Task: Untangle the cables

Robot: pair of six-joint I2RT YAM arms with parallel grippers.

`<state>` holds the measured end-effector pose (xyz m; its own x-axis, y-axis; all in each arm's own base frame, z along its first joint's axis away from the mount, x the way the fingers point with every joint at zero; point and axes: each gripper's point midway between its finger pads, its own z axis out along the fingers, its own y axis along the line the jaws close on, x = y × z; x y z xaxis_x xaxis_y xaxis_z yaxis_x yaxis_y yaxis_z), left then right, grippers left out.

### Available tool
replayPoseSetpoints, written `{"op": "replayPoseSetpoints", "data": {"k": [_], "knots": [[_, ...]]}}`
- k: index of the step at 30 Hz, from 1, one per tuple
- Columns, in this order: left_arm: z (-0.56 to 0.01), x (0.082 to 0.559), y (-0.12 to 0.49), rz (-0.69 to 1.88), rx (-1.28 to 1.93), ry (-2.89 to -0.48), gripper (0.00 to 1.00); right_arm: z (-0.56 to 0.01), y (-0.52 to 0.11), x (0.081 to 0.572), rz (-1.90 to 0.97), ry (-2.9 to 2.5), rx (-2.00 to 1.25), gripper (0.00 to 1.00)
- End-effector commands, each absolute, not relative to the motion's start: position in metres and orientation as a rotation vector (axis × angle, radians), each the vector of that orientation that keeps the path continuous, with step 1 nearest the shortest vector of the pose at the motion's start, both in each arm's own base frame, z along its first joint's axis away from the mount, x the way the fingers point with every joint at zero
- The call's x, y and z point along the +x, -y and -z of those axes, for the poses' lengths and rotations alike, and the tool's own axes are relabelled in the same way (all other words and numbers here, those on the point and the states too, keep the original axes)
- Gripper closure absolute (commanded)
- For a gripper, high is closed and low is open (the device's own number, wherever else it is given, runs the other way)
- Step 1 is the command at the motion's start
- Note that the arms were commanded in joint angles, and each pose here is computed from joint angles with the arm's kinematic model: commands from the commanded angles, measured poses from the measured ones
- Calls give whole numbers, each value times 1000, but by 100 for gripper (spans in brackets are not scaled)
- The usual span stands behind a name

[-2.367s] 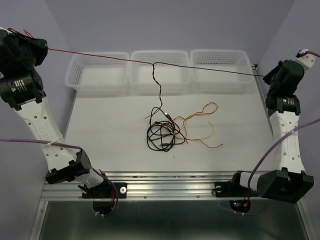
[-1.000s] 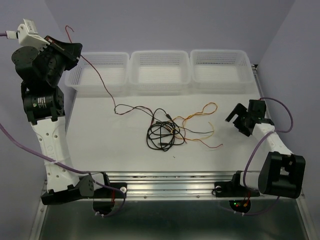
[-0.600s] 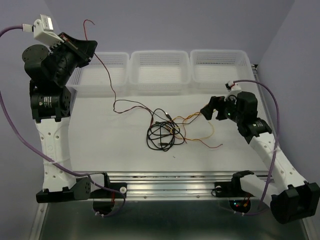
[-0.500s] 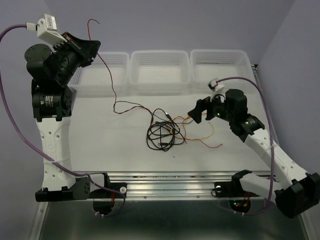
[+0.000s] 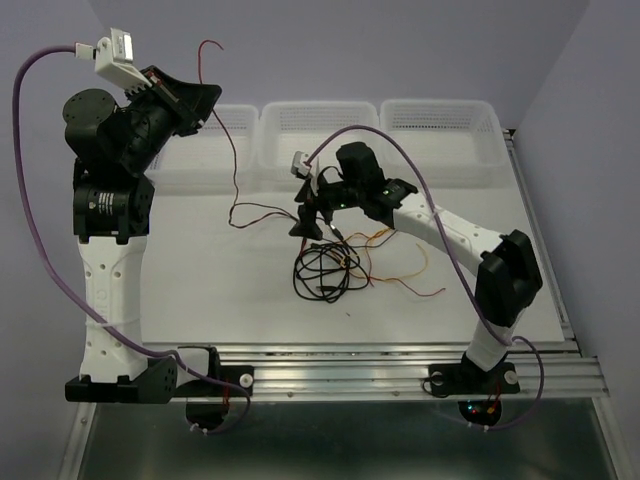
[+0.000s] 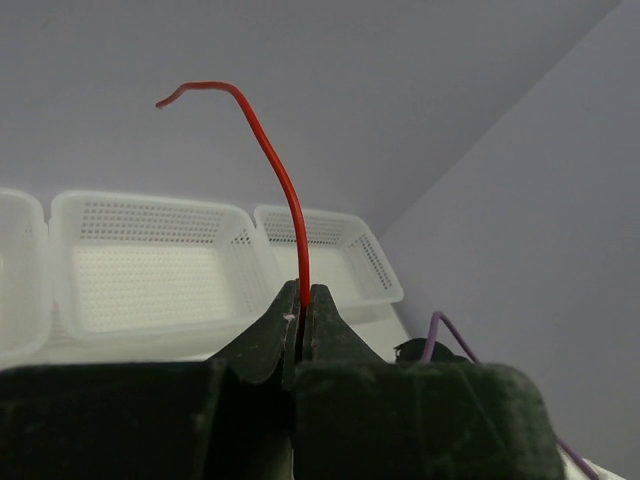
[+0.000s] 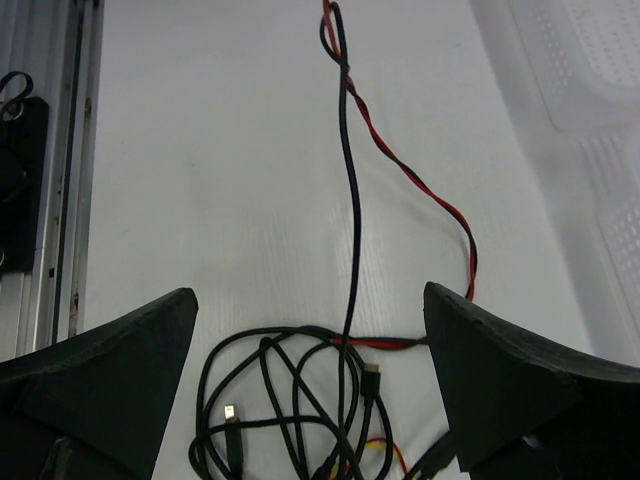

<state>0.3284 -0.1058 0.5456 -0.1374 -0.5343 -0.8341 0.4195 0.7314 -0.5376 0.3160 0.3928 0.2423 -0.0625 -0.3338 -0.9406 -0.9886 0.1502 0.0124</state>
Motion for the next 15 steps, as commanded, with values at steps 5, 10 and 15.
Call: {"op": "replayPoseSetpoints", "data": {"k": [5,10,15], "knots": [[-570,310,112,845,-35,-1399,100,-249,-449,316,-1048,-1391,-1405,0],[-566,312,113,850,-31,-1409,100,-244,-481,307,-1091,-1372,-1450,4],[-563,312,112,841,-42,-1417,100,-245,-492,315,-1128,-1381,-1401,54]]}}
